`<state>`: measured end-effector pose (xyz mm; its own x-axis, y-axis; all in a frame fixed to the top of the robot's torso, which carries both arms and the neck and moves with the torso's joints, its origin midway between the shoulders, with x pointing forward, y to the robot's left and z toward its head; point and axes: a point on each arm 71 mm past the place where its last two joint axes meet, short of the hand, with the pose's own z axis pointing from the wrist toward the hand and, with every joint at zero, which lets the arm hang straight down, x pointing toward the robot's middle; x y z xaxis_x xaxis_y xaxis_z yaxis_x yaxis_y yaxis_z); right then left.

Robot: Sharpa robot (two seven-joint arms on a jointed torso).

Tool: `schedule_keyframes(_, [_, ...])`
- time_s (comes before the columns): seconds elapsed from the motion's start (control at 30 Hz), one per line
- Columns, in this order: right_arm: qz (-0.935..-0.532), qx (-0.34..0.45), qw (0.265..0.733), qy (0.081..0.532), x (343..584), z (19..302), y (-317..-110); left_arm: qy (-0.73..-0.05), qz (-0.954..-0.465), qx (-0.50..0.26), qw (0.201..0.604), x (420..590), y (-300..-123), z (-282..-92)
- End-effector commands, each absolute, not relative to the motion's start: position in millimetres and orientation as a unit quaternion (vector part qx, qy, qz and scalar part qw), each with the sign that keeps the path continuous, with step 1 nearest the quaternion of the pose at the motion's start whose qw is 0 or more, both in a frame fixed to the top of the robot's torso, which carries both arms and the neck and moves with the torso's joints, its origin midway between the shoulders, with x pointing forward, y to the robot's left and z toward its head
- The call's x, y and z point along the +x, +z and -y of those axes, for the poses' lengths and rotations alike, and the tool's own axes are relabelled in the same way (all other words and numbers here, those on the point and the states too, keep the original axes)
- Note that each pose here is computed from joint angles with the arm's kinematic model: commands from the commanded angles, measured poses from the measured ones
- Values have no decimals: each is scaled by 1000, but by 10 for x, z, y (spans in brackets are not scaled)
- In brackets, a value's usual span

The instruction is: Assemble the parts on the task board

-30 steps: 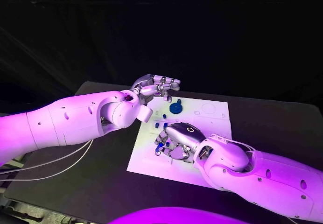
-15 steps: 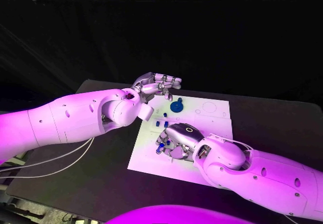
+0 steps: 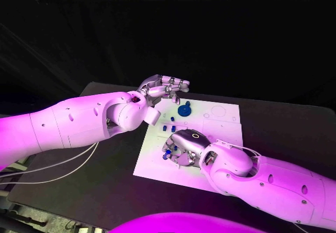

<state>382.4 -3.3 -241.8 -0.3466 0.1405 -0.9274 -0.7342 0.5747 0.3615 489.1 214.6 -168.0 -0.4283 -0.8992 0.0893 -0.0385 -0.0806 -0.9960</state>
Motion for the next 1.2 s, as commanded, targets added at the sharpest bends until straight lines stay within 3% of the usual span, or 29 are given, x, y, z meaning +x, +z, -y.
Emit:
schedule_keyframes(0.03, [-715, -219, 527, 405, 3812, 19, -2450, -621, -581, -398, 344, 4884, -1666, -2116])
schedule_keyframes(0.47, [-718, -227, 520, 404, 3789, -21, -2494, -621, -581, -398, 344, 4885, -1666, -2120])
schedule_keyframes(0.73, [-702, -209, 540, 416, 3755, 26, -2439, -620, -582, -398, 344, 4888, -1669, -2120])
schedule_keyframes(0.93, [-684, -194, 559, 428, 3675, 165, -2331, -620, -581, -399, 345, 4888, -1669, -2137])
schedule_keyframes(1.2, [-656, -151, 593, 442, 3662, 538, -2022, -617, -581, -400, 347, 4891, -1674, -2166])
